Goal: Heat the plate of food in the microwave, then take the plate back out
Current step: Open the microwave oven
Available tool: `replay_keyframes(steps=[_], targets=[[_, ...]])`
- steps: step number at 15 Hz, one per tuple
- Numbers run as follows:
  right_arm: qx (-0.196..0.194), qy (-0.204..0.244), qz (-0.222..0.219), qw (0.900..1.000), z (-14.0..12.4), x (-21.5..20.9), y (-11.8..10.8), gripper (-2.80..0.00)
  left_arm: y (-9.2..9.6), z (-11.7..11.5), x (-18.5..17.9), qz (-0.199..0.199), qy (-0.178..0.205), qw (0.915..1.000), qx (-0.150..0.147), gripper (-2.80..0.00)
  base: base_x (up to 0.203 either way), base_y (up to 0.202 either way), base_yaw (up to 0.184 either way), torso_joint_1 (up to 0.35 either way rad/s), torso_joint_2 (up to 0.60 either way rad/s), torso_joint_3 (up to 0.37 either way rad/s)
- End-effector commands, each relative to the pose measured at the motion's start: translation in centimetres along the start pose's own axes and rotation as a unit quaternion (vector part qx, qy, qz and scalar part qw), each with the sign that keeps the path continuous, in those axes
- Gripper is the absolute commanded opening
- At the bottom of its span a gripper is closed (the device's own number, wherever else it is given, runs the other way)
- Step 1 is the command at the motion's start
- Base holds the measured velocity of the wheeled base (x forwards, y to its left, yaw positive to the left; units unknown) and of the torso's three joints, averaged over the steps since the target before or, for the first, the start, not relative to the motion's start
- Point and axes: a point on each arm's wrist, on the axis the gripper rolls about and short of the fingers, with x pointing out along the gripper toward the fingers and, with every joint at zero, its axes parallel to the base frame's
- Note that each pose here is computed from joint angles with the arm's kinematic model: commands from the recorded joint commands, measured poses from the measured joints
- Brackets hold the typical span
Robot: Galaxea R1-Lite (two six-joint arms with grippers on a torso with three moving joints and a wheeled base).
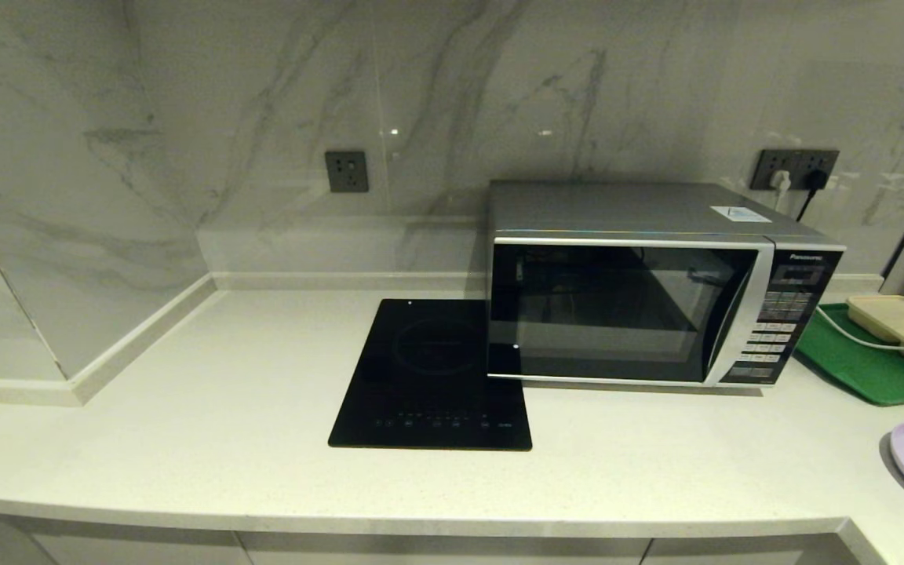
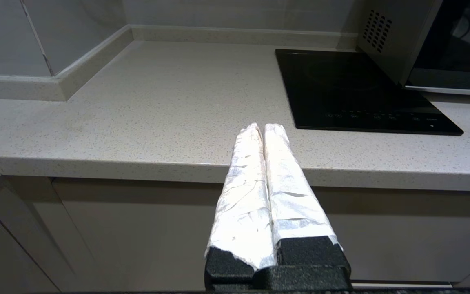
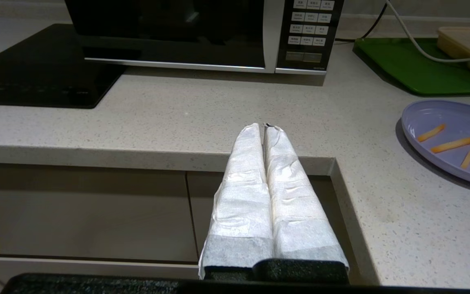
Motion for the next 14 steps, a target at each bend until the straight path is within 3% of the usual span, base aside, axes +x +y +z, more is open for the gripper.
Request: replay_keyframes(steps=[1, 6, 14], targets=[[0.005, 0.0, 0.0, 1.0, 0.03, 0.01, 0.0, -2.8, 0.0, 0.0, 0.0, 0.0, 0.0, 1.0, 0.0, -2.8, 0.0, 0.0, 0.0, 0.0, 0.0, 0.0], [-0.019, 0.001, 0.005, 1.0, -0.01, 0.0, 0.02, -2.8, 0.0, 0.0, 0.0, 0.0, 0.0, 1.0, 0.0, -2.8, 0.0, 0.0, 0.0, 0.0, 0.0, 0.0], [-0.003, 0.011, -0.001, 1.0, -0.02, -0.08, -0.01, -2.8, 0.0, 0.0, 0.0, 0.0, 0.0, 1.0, 0.0, -2.8, 0.0, 0.0, 0.0, 0.0, 0.0, 0.0]])
